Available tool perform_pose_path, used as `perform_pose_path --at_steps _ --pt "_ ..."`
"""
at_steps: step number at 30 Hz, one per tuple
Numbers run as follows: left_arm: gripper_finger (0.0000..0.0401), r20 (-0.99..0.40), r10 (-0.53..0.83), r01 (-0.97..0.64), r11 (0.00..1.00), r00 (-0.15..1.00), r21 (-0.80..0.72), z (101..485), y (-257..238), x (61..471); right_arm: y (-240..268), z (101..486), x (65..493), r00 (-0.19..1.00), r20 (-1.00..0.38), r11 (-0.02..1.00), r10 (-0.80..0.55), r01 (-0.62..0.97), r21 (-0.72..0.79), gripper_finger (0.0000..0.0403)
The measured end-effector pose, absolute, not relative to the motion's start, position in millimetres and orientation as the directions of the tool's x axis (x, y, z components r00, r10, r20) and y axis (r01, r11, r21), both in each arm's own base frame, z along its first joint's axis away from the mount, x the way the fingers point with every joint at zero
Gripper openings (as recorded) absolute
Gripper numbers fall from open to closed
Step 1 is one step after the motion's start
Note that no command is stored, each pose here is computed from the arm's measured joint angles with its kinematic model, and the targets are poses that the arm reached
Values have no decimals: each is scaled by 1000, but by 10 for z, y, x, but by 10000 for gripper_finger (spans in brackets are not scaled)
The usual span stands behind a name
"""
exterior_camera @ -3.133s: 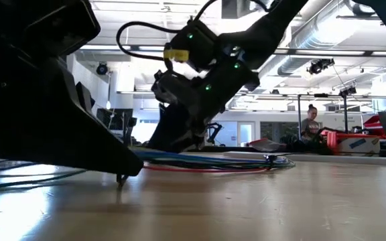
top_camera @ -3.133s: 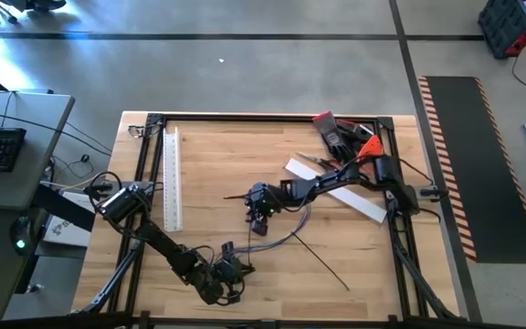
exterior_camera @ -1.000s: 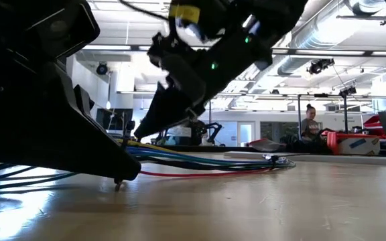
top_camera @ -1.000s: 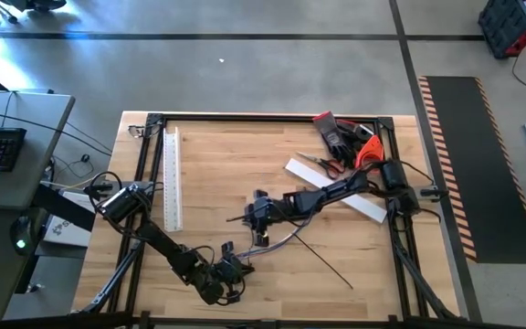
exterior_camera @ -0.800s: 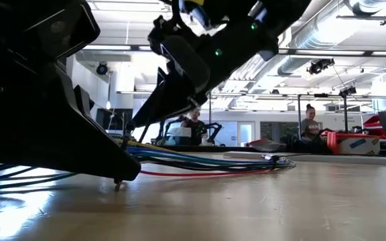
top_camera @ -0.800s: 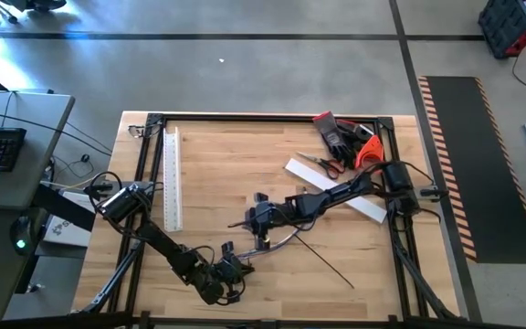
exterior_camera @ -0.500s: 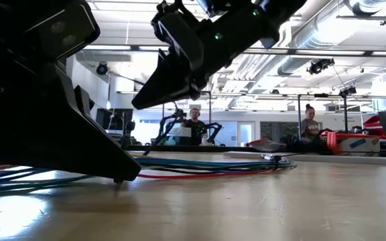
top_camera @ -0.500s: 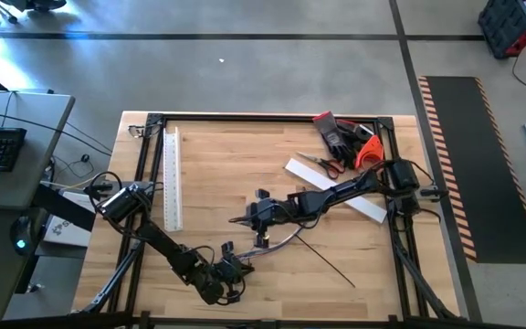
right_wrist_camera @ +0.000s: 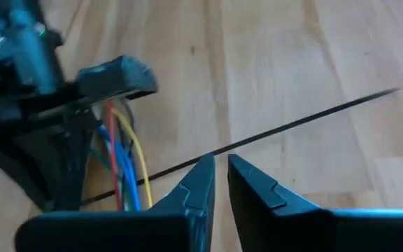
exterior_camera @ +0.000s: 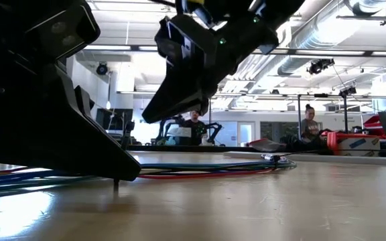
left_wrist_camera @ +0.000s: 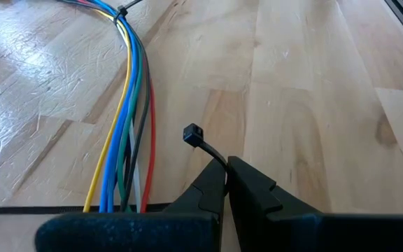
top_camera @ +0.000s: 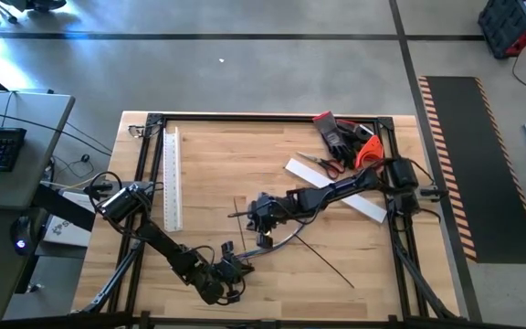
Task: Ziptie cables
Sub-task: Wrap the zip tie on the cable
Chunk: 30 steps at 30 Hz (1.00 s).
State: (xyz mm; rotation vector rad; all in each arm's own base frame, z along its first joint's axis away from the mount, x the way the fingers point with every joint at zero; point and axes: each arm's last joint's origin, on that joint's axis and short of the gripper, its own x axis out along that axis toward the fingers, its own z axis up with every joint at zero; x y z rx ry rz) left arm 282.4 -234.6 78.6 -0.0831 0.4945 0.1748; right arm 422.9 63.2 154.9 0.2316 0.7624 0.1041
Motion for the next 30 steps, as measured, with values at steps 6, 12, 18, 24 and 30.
perform_pose_path --at_steps 6,12,18,24,30 --pt "0 -479 146 -186 982 866 -38 786 -2346 2825 484 1367 4319 729 -660 939 183 69 337 98" --pt "0 -480 143 -185 982 865 -40 785 -2346 2824 379 1032 4417 737 -646 893 199 134 429 188" --pt "0 -481 143 -185 982 865 -40 786 -2343 2828 361 933 4463 753 -620 866 220 143 480 223" --pt "0 -482 141 -183 982 865 -40 785 -2343 2828 362 938 4480 765 -603 854 225 144 500 217" --pt "0 -485 135 -166 986 864 -20 784 -2345 2828 361 912 4538 766 -593 837 249 138 529 209"
